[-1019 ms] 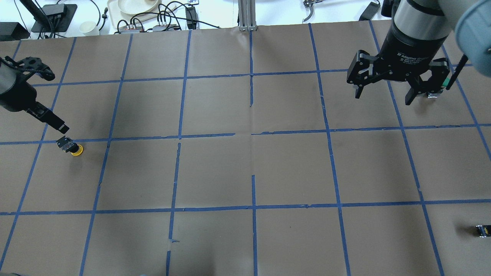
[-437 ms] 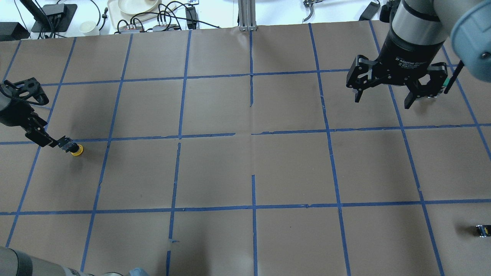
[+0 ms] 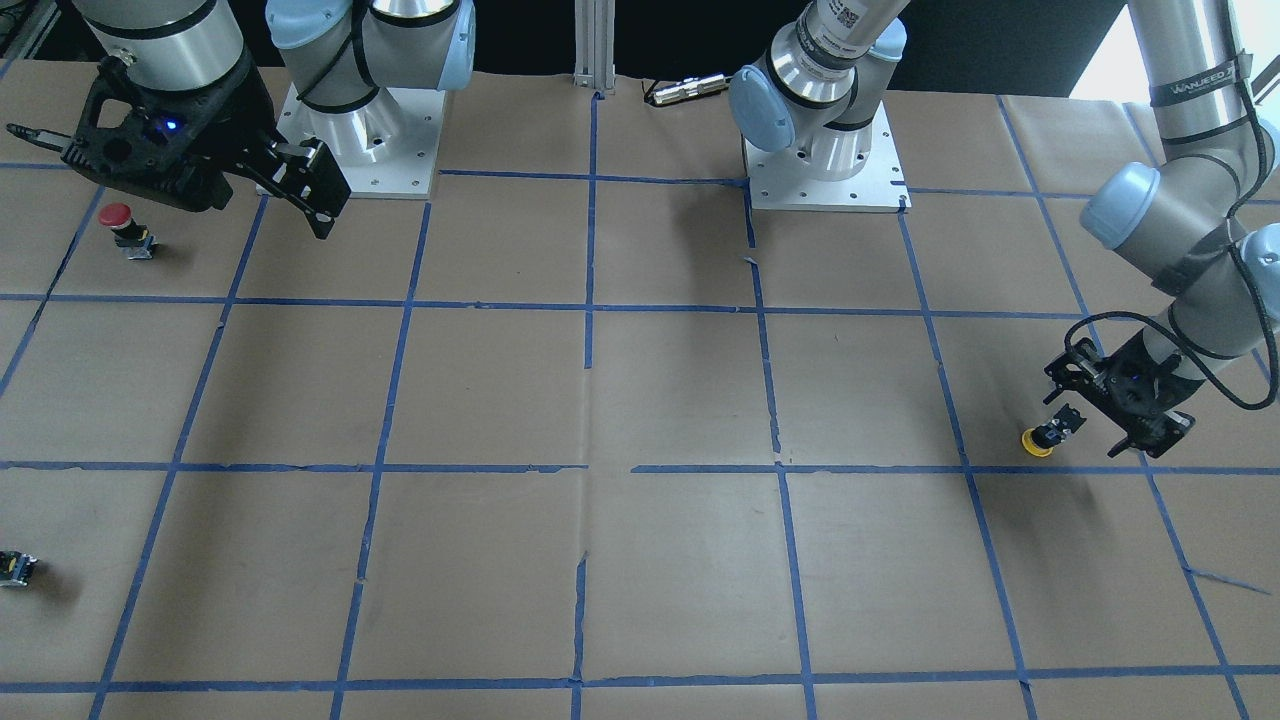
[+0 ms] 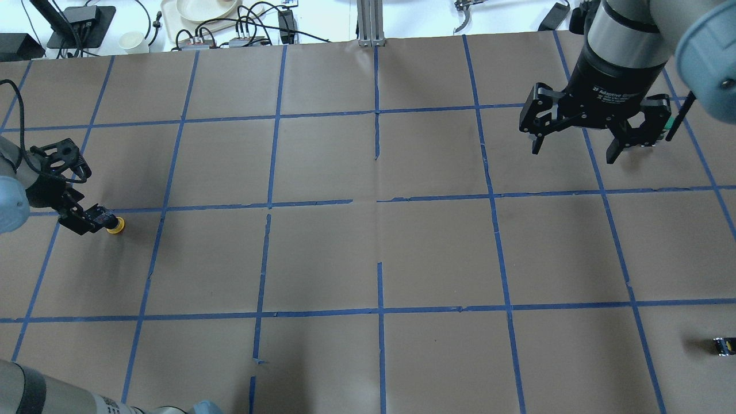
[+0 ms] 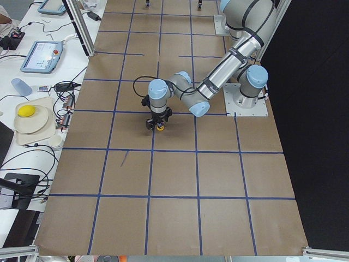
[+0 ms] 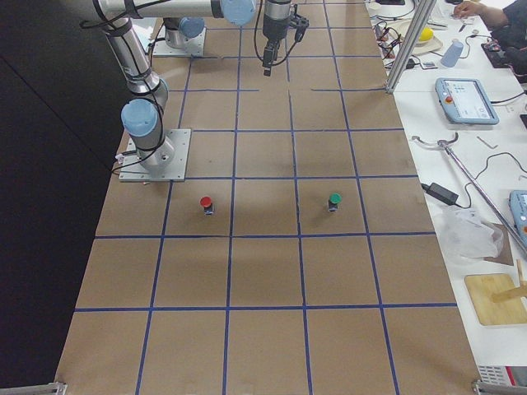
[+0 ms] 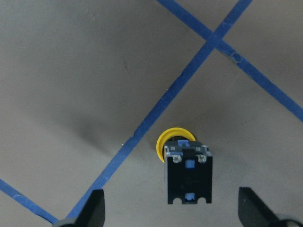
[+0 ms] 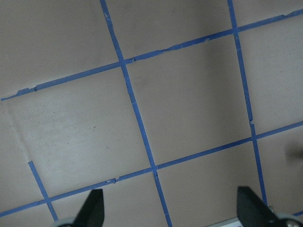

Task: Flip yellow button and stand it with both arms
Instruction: 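Lower the left gripper onto the black body of the yellow button and close, then lift the yellow button with the left gripper while the right gripper approaches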

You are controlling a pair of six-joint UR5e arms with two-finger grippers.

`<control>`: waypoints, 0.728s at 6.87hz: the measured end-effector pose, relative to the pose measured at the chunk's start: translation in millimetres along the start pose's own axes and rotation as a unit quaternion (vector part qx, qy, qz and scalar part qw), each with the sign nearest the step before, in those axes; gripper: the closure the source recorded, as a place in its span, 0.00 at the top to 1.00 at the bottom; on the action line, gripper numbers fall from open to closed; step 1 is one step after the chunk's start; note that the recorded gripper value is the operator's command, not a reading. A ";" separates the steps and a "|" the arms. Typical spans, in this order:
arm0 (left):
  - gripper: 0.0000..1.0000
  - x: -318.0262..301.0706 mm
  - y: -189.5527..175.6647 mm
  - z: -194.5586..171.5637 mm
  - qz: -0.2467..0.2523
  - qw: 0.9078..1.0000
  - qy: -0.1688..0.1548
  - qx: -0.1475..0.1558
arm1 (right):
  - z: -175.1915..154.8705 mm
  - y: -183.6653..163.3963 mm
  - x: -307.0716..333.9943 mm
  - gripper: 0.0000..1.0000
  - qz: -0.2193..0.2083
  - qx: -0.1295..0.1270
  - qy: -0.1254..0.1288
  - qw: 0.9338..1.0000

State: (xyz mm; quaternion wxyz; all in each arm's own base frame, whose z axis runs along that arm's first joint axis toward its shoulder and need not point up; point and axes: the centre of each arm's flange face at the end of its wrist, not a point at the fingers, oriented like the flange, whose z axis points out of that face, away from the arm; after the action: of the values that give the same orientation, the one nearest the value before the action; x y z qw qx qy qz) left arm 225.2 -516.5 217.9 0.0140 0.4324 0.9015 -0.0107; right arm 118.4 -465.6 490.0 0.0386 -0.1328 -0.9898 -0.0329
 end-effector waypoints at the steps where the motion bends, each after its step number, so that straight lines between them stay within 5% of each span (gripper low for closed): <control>1: 0.21 0.1 -0.3 1.6 0.000 1.000 -0.002 0.001 | -0.1 -0.2 0.2 1.00 0.000 0.000 0.000 1.000; 5: 0.17 7.9 -8.8 -4.0 -0.010 0.999 0.034 0.037 | -0.4 -0.3 0.5 1.00 0.001 0.001 0.000 1.000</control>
State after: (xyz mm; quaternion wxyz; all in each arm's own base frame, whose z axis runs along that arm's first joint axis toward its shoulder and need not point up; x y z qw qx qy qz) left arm 213.4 -515.7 221.7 -0.0327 0.4242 0.9045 -0.0295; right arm 117.9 -465.8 490.4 0.0389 -0.1335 -0.9898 -0.0315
